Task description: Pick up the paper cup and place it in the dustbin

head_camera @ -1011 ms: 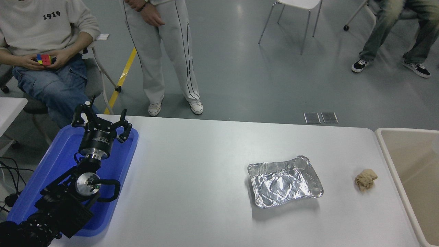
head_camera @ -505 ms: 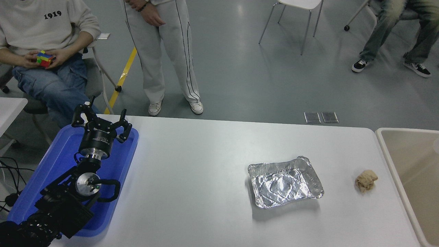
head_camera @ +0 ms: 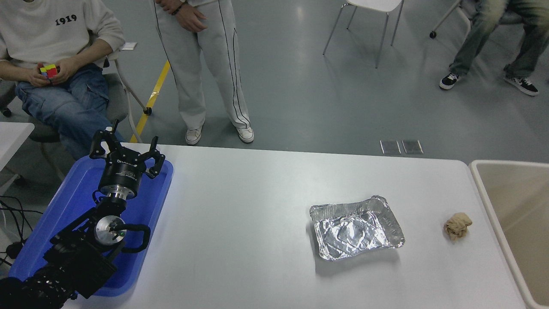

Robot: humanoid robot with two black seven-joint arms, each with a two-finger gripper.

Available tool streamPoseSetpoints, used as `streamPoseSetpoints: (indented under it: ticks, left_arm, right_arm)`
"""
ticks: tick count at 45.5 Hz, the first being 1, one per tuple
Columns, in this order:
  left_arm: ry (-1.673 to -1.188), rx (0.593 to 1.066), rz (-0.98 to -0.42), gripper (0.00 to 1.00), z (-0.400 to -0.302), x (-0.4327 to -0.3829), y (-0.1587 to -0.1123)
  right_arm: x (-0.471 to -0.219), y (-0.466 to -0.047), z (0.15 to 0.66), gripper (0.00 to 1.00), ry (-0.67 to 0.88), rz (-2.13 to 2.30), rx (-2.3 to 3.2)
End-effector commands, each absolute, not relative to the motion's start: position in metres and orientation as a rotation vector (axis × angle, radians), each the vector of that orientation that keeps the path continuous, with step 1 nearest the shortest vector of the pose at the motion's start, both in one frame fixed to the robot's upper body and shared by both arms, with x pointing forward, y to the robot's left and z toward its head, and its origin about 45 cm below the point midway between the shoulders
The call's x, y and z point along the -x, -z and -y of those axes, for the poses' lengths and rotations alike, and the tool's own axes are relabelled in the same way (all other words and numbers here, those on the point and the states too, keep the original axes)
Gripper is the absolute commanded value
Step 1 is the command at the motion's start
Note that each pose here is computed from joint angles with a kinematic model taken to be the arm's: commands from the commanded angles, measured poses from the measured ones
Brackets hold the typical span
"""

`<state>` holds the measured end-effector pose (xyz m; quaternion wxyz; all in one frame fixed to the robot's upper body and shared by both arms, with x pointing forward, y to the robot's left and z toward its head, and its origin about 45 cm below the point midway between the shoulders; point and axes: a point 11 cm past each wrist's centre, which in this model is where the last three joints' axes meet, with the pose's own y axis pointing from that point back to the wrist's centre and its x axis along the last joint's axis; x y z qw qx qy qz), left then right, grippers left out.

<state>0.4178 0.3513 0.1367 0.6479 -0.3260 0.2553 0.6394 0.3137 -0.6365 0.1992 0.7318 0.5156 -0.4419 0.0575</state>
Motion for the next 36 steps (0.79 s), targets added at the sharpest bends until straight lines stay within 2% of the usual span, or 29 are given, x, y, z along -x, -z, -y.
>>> streamPoseSetpoints:
  ticks: [1, 14, 25, 36]
  left_arm:
    - [-1.454, 0.740, -0.580, 1.00, -0.3516, -0.4178, -0.1368]
    - [-1.453, 0.741, -0.581, 1.00, -0.3509, -0.4178, -0.1366]
    - [-1.453, 0.741, -0.581, 1.00, -0.3509, -0.4178, -0.1366]
    - [-1.453, 0.741, -0.581, 1.00, -0.3509, -0.4178, -0.1366]
  right_arm:
    - [-0.288, -0.147, 0.638, 0.00, -0.110, 1.047, -1.082]
    - [-0.262, -0.116, 0.637, 0.00, -0.092, 1.037, -0.997]
    - [-0.249, -0.110, 0.641, 0.00, -0.018, 1.061, -0.939]
    - [-0.247, -0.102, 0.636, 0.00, -0.007, 1.051, -0.946]
